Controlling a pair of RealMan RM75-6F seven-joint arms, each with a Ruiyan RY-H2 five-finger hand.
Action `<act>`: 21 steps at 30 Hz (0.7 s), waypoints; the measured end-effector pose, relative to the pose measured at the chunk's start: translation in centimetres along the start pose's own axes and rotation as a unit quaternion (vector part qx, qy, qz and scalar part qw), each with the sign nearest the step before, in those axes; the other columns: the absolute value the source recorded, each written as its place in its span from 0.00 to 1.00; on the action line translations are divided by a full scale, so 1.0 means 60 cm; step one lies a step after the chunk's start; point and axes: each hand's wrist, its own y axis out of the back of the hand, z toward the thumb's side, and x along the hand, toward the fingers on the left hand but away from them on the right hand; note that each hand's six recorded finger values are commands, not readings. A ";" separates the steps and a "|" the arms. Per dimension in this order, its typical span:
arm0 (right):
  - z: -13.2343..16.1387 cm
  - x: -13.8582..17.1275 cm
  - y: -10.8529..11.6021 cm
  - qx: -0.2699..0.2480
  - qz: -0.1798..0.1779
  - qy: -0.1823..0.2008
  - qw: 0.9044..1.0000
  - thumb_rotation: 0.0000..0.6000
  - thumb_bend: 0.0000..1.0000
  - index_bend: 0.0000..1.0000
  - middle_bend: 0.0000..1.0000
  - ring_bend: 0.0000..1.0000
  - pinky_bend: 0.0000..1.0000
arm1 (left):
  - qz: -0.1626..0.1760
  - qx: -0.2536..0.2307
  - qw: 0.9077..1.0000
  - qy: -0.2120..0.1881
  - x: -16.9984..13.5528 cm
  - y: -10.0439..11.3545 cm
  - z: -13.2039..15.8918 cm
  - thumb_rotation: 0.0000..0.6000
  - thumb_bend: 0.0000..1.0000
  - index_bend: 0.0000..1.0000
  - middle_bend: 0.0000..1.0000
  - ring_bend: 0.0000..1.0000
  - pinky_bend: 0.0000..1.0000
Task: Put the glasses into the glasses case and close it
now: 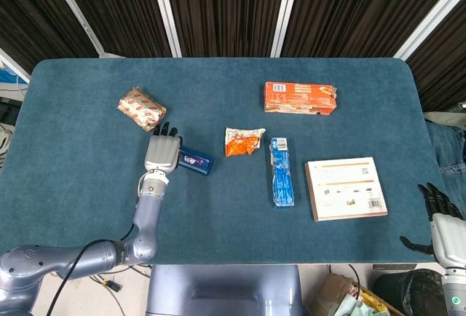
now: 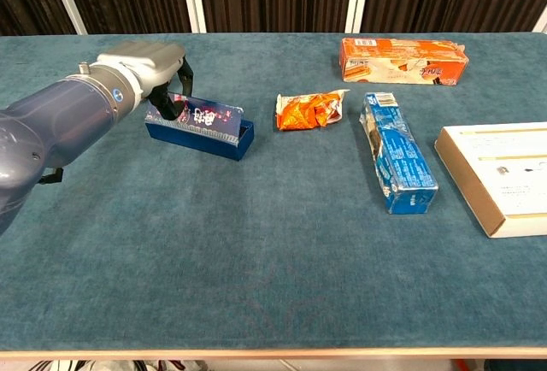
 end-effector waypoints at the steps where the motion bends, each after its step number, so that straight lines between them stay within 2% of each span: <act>1: 0.000 0.000 0.000 0.000 0.000 0.000 1.000 1.00 0.20 0.00 0.00 0.08 0.16 | 0.001 0.000 1.000 0.000 0.000 0.000 0.001 1.00 0.49 0.57 0.22 0.05 0.10; 21: -0.001 0.000 -0.001 0.001 0.001 -0.002 1.000 1.00 0.20 0.00 0.00 0.08 0.16 | 0.001 -0.003 1.000 0.017 0.021 -0.005 0.008 1.00 0.49 0.54 0.22 0.05 0.10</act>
